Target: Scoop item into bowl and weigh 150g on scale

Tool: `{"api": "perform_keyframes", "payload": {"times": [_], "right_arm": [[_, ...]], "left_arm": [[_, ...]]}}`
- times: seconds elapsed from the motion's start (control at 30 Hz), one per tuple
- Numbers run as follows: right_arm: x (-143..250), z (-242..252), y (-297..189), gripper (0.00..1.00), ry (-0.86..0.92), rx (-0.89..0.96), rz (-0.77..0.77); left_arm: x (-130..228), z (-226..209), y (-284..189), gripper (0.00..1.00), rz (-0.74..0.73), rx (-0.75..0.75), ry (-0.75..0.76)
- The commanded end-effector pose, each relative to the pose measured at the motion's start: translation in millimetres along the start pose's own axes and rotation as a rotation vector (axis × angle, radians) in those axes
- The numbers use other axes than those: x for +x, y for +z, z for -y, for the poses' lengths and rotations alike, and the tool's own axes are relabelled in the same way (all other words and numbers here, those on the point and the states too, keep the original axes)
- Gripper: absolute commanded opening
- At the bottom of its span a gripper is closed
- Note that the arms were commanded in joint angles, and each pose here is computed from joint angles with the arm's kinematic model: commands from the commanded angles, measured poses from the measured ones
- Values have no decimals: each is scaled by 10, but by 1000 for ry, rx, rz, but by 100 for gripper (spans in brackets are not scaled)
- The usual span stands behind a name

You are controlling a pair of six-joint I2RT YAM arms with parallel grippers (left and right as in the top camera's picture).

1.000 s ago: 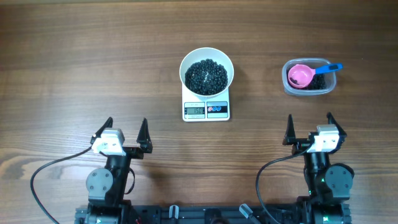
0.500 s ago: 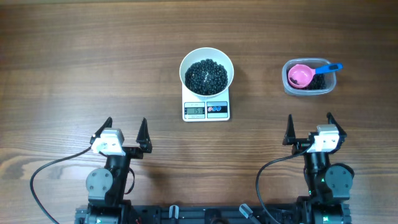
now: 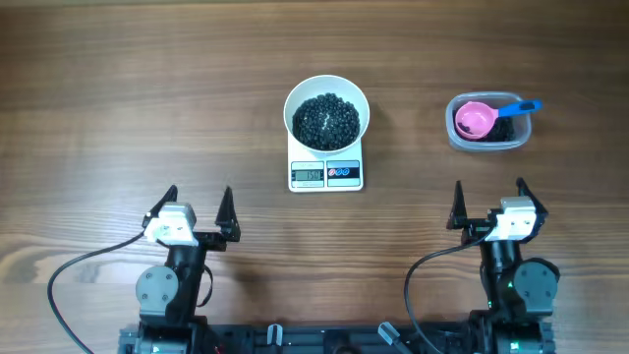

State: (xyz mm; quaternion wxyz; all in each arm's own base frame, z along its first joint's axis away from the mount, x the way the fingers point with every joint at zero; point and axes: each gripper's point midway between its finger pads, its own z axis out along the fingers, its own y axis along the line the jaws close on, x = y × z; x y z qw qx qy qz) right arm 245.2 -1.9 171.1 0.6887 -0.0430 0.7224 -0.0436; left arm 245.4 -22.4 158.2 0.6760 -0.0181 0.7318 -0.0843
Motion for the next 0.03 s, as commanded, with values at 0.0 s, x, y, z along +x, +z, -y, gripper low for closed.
{"api": "perform_keyframes", "payload": {"times": [0.0], "right_arm": [[-35, 18, -8, 100, 18, 11, 14]], "left_arm": [[14, 2, -3, 100, -2, 5, 19]]}}
